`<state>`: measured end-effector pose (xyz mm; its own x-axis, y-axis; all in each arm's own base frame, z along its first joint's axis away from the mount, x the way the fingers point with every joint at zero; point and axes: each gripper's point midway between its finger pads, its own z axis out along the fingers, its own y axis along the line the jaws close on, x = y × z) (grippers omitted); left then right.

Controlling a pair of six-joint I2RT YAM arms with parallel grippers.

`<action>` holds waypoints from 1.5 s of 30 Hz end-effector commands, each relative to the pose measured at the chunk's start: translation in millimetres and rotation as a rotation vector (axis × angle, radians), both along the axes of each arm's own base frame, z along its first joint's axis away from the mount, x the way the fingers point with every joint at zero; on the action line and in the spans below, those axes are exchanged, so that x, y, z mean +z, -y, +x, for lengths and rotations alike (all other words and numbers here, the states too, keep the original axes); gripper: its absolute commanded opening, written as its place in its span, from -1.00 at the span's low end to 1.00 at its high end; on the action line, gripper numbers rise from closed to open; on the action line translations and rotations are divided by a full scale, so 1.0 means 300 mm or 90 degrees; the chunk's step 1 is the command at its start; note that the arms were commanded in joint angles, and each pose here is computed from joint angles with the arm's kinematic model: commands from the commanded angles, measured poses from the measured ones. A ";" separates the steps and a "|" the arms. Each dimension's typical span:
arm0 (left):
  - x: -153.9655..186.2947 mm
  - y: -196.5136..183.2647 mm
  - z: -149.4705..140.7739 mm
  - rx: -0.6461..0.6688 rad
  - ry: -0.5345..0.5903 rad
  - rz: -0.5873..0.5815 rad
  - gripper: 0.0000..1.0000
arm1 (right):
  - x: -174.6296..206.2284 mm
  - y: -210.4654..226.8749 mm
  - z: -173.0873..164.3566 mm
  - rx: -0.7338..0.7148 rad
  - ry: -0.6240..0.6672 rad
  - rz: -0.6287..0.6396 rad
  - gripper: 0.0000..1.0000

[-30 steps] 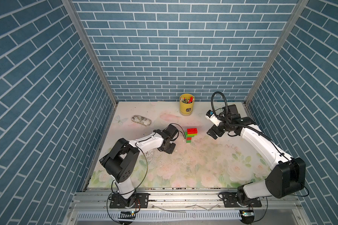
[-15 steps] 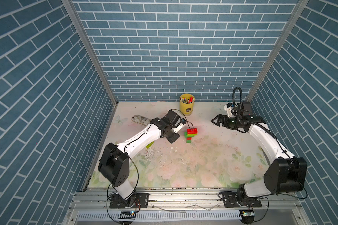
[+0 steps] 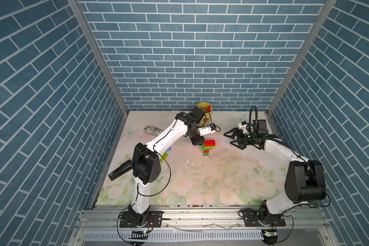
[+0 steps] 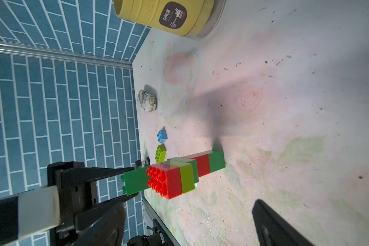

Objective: Assemble a spoon with lego
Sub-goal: Assemble the lego brick with the lego brick.

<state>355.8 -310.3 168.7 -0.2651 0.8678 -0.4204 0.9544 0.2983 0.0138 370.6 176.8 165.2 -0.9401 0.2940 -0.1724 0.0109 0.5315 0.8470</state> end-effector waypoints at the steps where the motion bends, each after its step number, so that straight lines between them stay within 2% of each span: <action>1: 0.012 -0.009 -0.034 -0.033 -0.024 0.001 -0.91 | 0.018 -0.046 0.022 0.023 -0.001 0.053 0.87; 8: -0.014 -0.035 -0.029 -0.050 -0.012 0.033 -0.92 | -0.007 -0.159 0.021 0.098 -0.017 0.085 0.86; 17: -0.019 -0.028 -0.015 -0.069 -0.004 0.041 -0.92 | -0.044 -0.237 0.023 0.134 -0.036 0.104 0.87; 45: -0.065 -0.004 0.015 -0.079 -0.008 0.046 -0.94 | -0.136 -0.328 -0.069 0.218 -0.080 0.143 0.85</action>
